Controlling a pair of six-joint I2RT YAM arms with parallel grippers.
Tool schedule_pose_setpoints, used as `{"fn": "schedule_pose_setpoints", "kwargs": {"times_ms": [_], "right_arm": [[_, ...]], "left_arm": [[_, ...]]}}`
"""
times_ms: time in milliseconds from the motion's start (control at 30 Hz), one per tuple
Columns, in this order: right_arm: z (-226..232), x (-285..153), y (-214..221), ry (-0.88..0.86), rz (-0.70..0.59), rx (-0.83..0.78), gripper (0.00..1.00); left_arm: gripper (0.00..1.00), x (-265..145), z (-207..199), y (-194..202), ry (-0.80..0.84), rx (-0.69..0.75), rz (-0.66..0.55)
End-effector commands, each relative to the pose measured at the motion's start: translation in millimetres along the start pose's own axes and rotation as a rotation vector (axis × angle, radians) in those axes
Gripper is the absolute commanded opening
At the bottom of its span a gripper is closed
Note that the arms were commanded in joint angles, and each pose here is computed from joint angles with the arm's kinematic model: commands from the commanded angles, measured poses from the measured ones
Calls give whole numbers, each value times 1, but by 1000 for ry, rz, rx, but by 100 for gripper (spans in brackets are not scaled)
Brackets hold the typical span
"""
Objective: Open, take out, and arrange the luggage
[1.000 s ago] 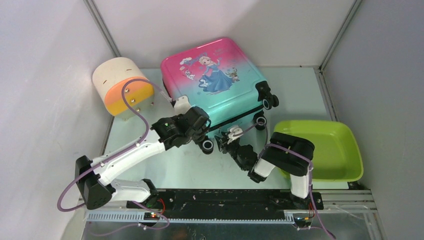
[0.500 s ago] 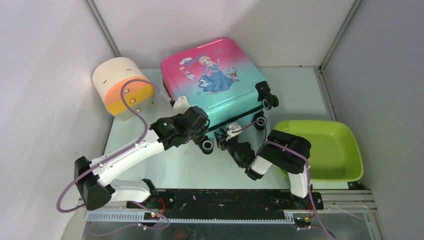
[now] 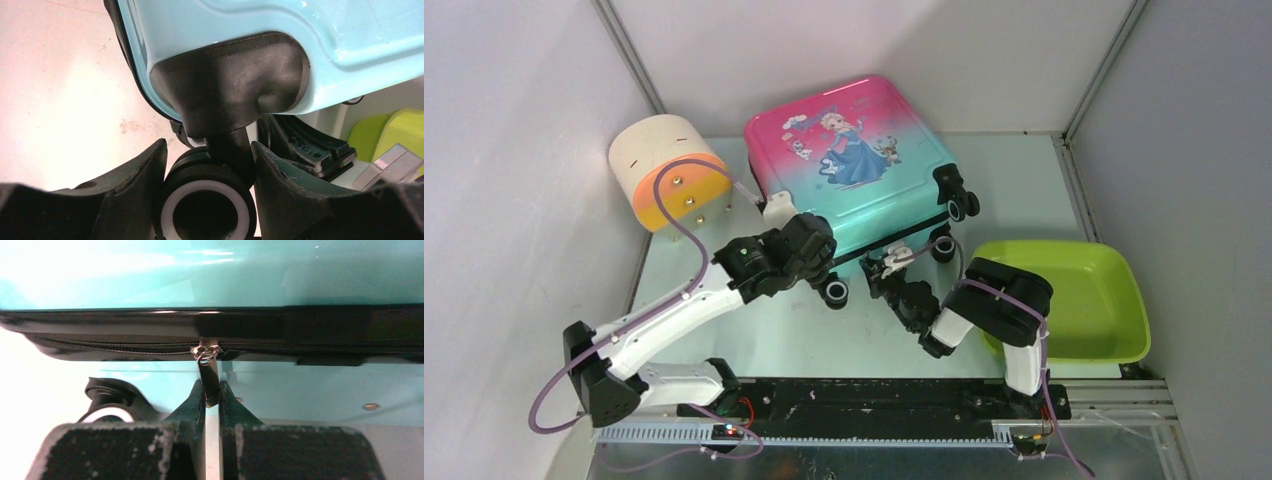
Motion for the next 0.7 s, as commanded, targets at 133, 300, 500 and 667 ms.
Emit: {"fn": "schedule_pose_setpoints", "kwargs": {"times_ms": [133, 300, 500, 667], "right_arm": [[-48, -12, -36, 169, -101, 79, 0], [-58, -18, -39, 198, -107, 95, 0], [-83, -37, -44, 313, -131, 151, 0], [-98, -50, -44, 373, -145, 207, 0]], "left_arm": [[0, -37, 23, -39, 69, -23, -133], [0, -40, 32, -44, 92, -35, -153], [0, -40, 39, -42, 89, 8, -147], [0, -38, 39, -38, 105, 24, -134]]}}
Point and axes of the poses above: each gripper's point midway between its finger pads, its own x axis out along the fingers, its own z axis along the line the jaws close on, y = z × x, the point moved 1 cm from there along -x, back along the fingers, and after that the axes turned 2 degrees about x, right-handed, at the moved point
